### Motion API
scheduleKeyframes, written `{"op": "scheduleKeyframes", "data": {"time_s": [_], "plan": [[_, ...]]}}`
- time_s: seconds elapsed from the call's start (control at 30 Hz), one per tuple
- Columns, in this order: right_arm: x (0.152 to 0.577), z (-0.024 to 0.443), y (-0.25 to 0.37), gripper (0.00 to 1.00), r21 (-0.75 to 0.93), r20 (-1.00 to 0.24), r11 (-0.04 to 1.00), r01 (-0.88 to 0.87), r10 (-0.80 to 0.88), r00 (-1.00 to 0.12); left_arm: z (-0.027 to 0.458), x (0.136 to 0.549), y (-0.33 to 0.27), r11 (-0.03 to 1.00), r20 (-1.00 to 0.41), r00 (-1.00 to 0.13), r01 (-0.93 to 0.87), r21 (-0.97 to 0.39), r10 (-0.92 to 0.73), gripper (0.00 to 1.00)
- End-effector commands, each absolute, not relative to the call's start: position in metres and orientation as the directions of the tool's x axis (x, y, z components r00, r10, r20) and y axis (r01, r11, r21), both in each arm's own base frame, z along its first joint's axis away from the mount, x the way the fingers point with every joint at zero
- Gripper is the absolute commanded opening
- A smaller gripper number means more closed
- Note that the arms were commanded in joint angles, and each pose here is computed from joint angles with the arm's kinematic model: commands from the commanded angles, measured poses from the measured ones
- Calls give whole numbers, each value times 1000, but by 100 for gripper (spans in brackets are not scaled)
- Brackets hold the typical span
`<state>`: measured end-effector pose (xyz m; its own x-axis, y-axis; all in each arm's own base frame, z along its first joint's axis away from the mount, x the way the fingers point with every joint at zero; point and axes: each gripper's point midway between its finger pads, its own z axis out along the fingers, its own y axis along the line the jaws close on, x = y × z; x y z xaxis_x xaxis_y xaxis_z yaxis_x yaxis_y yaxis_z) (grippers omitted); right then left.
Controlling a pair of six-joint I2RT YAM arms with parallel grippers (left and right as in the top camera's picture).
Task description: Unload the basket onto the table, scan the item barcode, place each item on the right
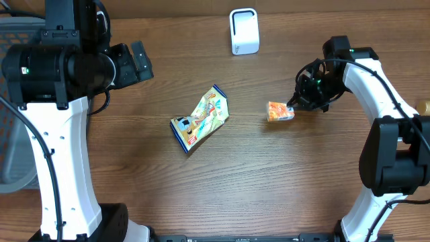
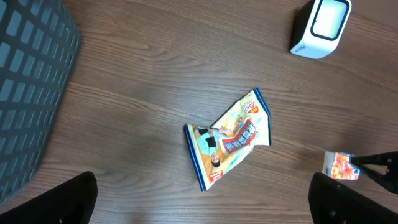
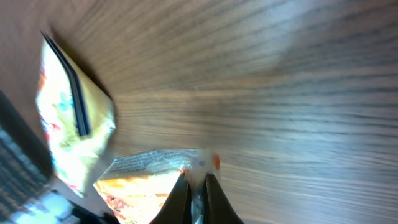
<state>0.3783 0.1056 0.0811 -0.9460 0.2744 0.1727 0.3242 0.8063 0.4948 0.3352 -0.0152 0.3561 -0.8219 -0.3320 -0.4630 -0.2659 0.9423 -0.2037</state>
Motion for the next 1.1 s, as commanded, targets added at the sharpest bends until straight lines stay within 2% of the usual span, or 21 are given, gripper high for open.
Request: {"op": "scheduleKeyframes", "data": {"time_s": [0.0,0.2,0.3,0.37,0.5,0.6,0.73,1.07], "plan": [[383,91,113,4,470,312,672,572,480,-820,361,333,-13,938,-476,-810,-275,-210,-344,100],[358,91,122,4,272,495,525,806,642,-585,361,333,-13,938,-476,-810,-275,-210,-344,100],[342,91,124,4,157,543,470,869,694,-473,361,333,-13,938,-476,-810,-275,-210,-344,100],[341,84,114,4,83,490,436,896,765,-417,361,333,-13,938,-476,-810,-275,-210,-344,99],[333,68,78,5,-95,268,339,936,914,-304,361,333,-13,938,-476,-810,-275,-210,-344,100],[325,66,58,5,-180,125,263,948,962,-243,361,333,-13,938,-476,-810,-275,-210,-344,100],[329,65,37,11,-193,-5,267,944,962,-273,361,333,-13,938,-476,-810,-275,-210,-344,100],[338,65,24,31,-191,-36,517,835,846,-532,361,333,-13,938,-476,-810,-275,-210,-344,100]]}}
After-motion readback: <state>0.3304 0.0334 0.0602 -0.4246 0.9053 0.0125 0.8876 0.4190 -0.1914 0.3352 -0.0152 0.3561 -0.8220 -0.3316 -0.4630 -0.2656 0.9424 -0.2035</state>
